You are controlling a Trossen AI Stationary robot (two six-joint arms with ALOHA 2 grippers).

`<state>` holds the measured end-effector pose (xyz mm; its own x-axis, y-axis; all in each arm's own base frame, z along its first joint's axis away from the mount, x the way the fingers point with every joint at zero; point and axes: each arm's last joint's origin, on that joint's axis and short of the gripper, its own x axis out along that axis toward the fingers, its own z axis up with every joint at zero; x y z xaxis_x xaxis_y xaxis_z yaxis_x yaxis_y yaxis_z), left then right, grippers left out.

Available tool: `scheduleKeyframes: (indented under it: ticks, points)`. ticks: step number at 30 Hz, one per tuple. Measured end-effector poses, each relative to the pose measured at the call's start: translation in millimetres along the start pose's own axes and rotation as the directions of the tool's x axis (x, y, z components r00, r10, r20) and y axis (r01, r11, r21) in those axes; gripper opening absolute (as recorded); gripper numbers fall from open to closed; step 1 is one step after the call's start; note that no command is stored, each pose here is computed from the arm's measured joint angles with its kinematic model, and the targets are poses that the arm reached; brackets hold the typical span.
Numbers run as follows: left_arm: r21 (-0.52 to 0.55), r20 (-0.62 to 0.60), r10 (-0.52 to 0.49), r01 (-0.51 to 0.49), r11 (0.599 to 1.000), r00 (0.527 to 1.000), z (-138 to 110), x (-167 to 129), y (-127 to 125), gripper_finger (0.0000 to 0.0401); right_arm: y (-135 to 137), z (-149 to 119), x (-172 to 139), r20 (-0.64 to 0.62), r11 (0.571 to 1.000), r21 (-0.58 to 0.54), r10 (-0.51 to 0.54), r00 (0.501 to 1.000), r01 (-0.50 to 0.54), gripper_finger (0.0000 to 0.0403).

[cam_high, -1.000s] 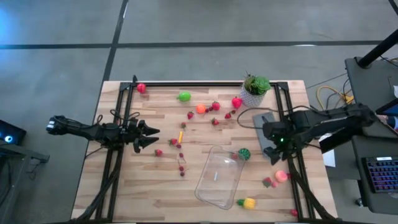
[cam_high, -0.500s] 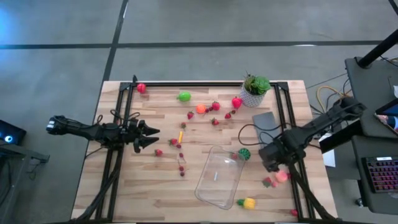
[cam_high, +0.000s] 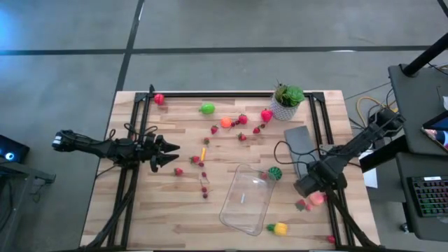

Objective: Pick and placing Produce into tupperware
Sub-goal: Put the pink peach into the transparent basket

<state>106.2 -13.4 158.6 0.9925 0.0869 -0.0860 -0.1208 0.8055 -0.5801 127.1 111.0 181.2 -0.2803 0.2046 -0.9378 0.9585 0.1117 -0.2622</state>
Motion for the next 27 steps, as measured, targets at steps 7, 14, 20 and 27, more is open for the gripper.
scheduleKeyframes:
  ticks: [7, 14, 20, 27]
  points:
    - [0.000, 0.000, 0.000, 0.000, 1.000, 1.000, 0, 0, 0, 0.0267, 9, -13, 3, -0.048, 0.998, -0.018, 0.063, 0.997, -0.064, 0.0312]
    - [0.000, -0.001, 0.000, 0.000, 1.000, 1.000, 0, 0, 0, 0.0267, 21, -16, 15, -0.035, 0.998, -0.042, 0.043, 0.998, -0.044, 0.0315]
    - [0.000, 0.001, -0.001, 0.001, 1.000, 1.000, 0, 0, 0, 0.0267, 24, -16, 24, -0.009, 0.997, -0.079, -0.027, 1.000, 0.026, 0.0313]
    - [0.000, 0.001, -0.001, 0.001, 1.000, 1.000, 0, 0, 0, 0.0267, 28, -16, 30, -0.015, 0.992, -0.107, -0.064, 0.998, 0.062, 0.0314]
